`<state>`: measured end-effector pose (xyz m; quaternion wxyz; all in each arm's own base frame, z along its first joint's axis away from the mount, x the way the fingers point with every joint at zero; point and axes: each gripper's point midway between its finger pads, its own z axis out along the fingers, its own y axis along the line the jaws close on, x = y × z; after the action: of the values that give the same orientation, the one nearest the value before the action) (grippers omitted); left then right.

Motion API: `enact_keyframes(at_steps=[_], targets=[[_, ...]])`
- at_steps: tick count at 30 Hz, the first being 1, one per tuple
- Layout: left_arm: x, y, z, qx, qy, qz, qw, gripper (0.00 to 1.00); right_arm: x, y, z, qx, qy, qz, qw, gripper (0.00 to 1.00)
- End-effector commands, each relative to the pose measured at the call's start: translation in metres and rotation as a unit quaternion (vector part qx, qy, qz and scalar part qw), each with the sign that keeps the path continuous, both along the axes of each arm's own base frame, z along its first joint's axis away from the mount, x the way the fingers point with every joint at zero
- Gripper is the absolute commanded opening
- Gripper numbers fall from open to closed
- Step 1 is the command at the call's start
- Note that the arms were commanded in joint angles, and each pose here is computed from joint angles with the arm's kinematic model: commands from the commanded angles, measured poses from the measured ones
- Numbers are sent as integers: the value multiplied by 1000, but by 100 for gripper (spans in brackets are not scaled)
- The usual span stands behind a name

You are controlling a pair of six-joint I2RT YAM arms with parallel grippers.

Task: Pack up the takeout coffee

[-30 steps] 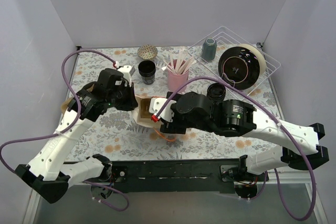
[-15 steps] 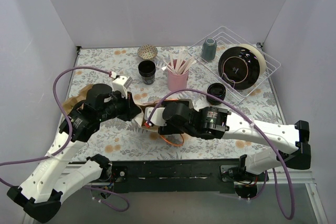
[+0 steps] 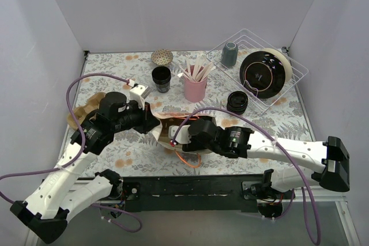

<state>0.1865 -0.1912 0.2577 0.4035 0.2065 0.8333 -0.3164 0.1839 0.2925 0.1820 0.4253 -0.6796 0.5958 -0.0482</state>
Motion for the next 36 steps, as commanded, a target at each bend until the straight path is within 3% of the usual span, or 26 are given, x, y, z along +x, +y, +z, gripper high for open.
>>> enact_keyframes(at_steps=[1,16,32,36], targets=[[-2,-8,4,-14,-31,-37,999,0,11,15,28,66,-47,25,996,18],[17,6,7,32,-112,-22,993,0,26,0,9,5,-18,-26,999,18],[3,-2,-3,6,-85,-46,995,0,64,-15,-25,-9,-52,-74,996,17],[-2,-7,-5,-4,-80,-64,995,0,71,-7,-23,-6,-59,-53,997,17]])
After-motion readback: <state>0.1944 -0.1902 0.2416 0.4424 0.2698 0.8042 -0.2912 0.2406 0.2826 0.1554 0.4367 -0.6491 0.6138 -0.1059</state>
